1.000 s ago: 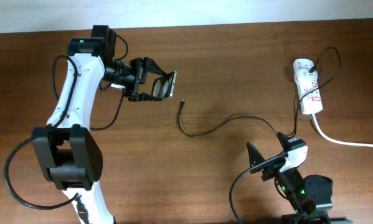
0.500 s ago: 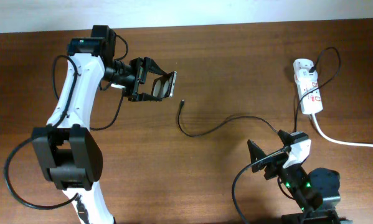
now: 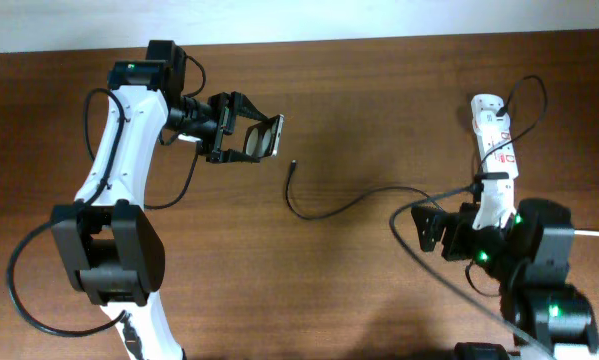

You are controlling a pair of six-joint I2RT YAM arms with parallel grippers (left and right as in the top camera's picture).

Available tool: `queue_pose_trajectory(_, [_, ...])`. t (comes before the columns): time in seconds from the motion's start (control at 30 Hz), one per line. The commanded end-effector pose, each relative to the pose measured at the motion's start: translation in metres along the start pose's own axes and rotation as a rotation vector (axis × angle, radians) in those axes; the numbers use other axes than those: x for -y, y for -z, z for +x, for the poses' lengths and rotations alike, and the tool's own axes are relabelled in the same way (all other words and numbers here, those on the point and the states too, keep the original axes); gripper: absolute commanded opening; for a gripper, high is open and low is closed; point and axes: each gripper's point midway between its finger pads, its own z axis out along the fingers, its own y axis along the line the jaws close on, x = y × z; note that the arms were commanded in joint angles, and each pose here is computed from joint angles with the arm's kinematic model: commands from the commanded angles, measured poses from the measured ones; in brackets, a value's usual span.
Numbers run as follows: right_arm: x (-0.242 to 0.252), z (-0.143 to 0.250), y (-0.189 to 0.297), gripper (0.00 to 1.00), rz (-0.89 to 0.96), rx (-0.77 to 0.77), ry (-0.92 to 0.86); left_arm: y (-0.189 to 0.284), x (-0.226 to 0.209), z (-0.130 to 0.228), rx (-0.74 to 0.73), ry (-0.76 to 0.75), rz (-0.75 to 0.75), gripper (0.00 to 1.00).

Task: Plug charger to phone and switch on socket
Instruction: 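Move the right gripper toward the black cable's USB-C end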

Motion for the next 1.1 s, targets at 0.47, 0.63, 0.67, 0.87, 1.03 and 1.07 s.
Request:
queue_pose_trajectory(0.47, [-0.045, -0.021, -0.015, 0.99, -0.435, -0.145, -0.178, 0.018, 0.007, 0.021, 0.011, -0.071, 0.050, 0.00])
queue_pose_trajectory(0.63, [-0.044, -0.022, -0.015, 0.99, -0.428, -0.142, -0.175, 0.018, 0.005, 0.014, 0.058, -0.068, 0.034, 0.00])
queue_pose_trajectory(0.67, [-0.044, -0.022, -0.015, 0.99, -0.428, -0.142, -0.175, 0.018, 0.005, 0.013, 0.062, -0.069, 0.033, 0.00])
queue_pose_trajectory(0.87, [-0.043, -0.021, -0.017, 0.99, -0.427, -0.148, -0.180, 0.018, 0.004, 0.010, 0.084, -0.070, 0.027, 0.00])
queue_pose_trajectory(1.03, [-0.029, -0.015, -0.031, 0.99, -0.372, -0.189, -0.227, 0.010, 0.000, 0.005, 0.150, -0.090, -0.012, 0.00])
queue_pose_trajectory(1.07, [-0.028, -0.013, -0.033, 0.99, -0.371, -0.197, -0.234, 0.007, -0.001, 0.006, 0.158, -0.096, -0.020, 0.00])
